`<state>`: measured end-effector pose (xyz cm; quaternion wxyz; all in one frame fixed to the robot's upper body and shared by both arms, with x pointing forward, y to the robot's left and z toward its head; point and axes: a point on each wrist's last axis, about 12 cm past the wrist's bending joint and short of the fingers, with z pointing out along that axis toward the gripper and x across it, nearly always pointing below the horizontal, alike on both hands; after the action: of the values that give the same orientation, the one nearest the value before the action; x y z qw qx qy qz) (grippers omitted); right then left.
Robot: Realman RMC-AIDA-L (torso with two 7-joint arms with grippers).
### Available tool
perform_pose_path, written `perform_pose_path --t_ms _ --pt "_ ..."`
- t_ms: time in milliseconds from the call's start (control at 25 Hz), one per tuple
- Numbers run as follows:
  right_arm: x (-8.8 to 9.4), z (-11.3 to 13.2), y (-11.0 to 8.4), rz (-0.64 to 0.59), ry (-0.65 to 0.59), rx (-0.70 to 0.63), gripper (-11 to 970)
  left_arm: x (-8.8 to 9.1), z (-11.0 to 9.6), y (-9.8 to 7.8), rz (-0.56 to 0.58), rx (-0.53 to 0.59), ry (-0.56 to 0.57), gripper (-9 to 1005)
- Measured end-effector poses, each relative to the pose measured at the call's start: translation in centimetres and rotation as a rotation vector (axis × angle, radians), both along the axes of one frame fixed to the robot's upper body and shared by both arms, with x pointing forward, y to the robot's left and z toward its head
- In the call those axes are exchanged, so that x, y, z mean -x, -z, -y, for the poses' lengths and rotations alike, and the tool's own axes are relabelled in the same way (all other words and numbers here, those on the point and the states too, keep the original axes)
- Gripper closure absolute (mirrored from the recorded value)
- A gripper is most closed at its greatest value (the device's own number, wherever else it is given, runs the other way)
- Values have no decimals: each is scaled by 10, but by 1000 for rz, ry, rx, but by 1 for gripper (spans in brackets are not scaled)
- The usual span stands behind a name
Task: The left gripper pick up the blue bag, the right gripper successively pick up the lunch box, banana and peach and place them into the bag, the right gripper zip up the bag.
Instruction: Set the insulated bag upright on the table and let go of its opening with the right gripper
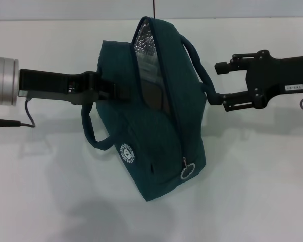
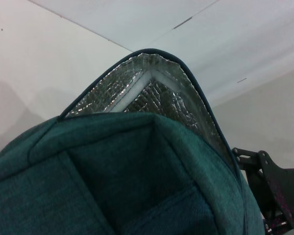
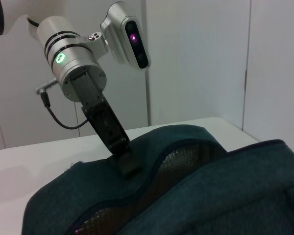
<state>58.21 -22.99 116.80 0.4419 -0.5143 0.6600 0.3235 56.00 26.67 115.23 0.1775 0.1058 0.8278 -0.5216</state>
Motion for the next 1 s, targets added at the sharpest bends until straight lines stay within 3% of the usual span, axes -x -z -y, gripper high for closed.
perform_pose_path --t_ms 600,1000 --pt "-10 -13 9 -34 -12 -10 316 -1 1 -1 7 0 4 965" --pt "-9 -16 11 -48 -42 -8 718 0 0 0 10 0 5 965"
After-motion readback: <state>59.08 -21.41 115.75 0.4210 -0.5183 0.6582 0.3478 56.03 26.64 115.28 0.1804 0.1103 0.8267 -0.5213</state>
